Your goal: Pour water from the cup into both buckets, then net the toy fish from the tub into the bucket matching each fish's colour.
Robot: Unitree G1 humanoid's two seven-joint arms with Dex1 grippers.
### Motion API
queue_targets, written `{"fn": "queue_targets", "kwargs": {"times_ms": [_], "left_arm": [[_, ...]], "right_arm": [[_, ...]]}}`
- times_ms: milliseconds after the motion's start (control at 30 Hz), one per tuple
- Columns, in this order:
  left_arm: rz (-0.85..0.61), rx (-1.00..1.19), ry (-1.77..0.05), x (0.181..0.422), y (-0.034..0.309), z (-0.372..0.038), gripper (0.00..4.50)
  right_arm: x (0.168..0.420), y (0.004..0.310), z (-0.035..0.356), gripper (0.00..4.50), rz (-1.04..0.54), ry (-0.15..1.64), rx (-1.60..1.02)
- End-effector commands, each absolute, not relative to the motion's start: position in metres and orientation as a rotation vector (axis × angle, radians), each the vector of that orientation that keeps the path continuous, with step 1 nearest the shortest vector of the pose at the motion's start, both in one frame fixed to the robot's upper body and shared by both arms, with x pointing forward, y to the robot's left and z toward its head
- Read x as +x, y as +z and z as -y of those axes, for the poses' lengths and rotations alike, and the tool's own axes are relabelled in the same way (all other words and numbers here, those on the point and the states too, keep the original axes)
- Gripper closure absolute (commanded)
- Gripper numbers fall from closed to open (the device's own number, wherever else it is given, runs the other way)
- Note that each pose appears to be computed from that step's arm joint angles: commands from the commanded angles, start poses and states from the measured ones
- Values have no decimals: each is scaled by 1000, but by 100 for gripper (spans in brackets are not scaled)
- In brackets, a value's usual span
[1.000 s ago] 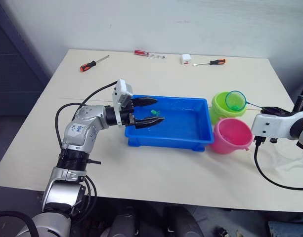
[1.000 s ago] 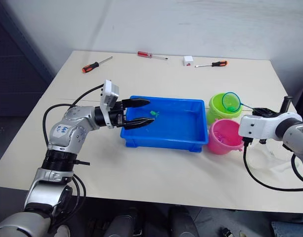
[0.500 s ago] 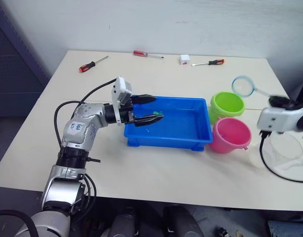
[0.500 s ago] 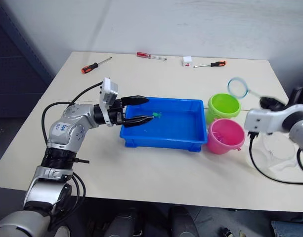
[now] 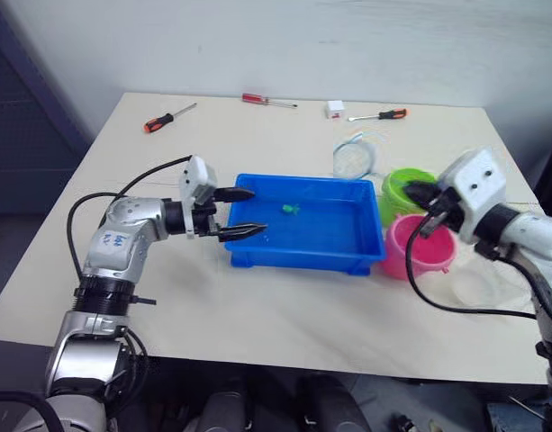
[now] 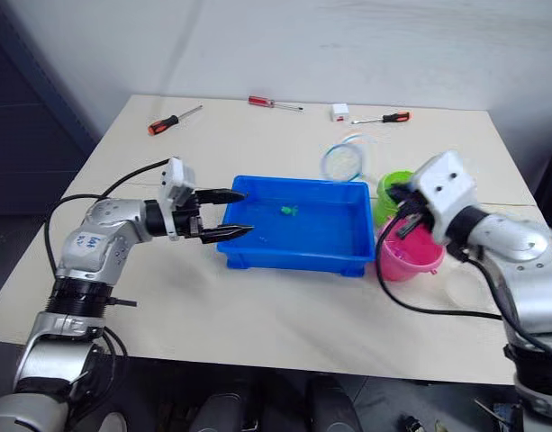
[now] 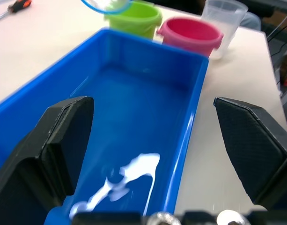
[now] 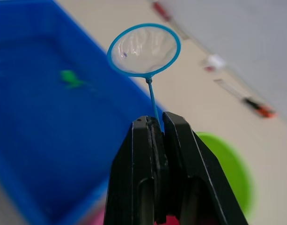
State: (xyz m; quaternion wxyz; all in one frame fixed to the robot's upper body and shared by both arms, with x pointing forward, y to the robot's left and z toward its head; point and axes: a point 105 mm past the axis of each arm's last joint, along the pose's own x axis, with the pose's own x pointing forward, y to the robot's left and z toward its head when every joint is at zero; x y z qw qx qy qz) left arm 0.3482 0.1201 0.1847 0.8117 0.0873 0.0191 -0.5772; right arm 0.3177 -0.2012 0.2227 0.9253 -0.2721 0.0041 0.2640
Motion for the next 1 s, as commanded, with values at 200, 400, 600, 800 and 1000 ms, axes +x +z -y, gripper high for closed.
{"fn": "queue_targets", "kwargs": {"times_ms": [200, 400, 600, 800, 1000], "left_arm": [[0, 250, -1122, 333, 197, -148, 7], [5, 247, -1078, 323, 196, -153, 7], [7, 239, -1043, 318, 197, -157, 7], [15, 238, -1032, 320, 200, -155, 7], [32, 230, -1045, 326, 203, -148, 7]], "right_arm": [[310, 167, 152, 450, -386, 822, -194], [322, 150, 142, 450, -495, 842, -104], [347, 144, 143, 450, -507, 759, -88], [370, 159, 138, 450, -417, 684, -74], [369, 171, 135, 450, -368, 685, -98]]}}
